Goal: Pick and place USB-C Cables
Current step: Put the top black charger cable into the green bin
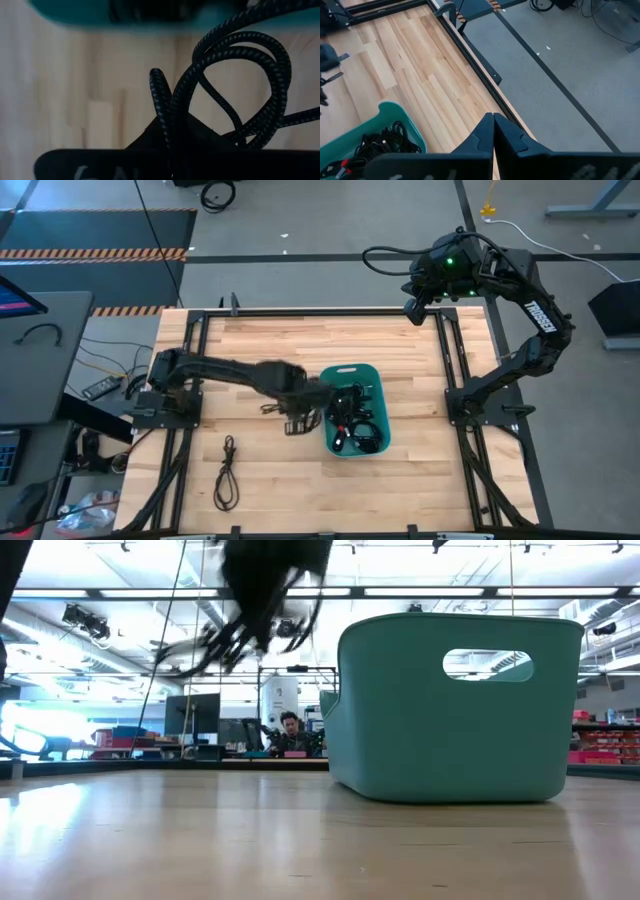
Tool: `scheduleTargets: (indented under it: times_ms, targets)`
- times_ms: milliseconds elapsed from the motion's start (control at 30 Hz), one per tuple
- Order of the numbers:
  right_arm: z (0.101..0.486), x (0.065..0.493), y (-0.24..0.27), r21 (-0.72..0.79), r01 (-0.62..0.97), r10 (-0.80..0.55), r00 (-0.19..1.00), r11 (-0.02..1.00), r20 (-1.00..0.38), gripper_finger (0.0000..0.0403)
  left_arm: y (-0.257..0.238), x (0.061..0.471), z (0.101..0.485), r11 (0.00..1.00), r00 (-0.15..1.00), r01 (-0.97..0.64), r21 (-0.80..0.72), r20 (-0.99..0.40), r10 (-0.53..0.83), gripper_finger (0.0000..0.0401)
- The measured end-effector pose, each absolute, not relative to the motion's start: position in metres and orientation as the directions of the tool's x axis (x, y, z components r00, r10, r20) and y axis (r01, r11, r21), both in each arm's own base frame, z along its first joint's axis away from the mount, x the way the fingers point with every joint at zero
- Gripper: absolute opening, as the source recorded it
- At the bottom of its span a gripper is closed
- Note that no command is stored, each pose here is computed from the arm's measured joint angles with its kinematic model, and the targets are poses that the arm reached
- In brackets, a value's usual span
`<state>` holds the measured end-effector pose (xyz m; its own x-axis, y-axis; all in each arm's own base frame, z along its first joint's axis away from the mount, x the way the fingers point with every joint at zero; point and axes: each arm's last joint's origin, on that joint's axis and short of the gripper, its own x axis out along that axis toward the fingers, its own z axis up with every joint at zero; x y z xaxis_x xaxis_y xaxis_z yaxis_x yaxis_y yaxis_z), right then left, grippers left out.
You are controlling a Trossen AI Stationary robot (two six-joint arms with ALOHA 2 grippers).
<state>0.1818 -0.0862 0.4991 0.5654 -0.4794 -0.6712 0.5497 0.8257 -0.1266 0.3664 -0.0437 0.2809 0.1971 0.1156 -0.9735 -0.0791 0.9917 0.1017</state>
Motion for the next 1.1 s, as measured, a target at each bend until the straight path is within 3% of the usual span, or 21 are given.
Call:
scheduleTargets:
  times_ms: [267, 467, 667, 1100]
  targets:
    - [0.499, 0.182, -0.086, -0.129, 0.548, -0.48, 0.565, 0.826, -0.671, 0.0007, -0.035, 0.394, 0.368, 0.992, 0.626, -0.123, 0.008, -0.775, 0.083, 0.0028]
    - [0.499, 0.182, -0.086, -0.136, 0.542, -0.48, 0.565, 0.829, -0.672, 0.0007, -0.037, 0.412, 0.384, 0.992, 0.788, -0.083, -0.092, -0.615, 0.009, 0.0028]
    - [0.499, 0.182, -0.086, -0.143, 0.536, -0.48, 0.565, 0.832, -0.672, 0.0007, -0.043, 0.438, 0.362, 0.979, 0.802, -0.073, -0.188, -0.594, -0.054, 0.0028]
    - [0.499, 0.182, -0.086, -0.154, 0.526, -0.479, 0.563, 0.836, -0.674, 0.0007, -0.05, 0.484, 0.269, 0.935, 0.668, -0.176, -0.308, -0.735, -0.117, 0.0028]
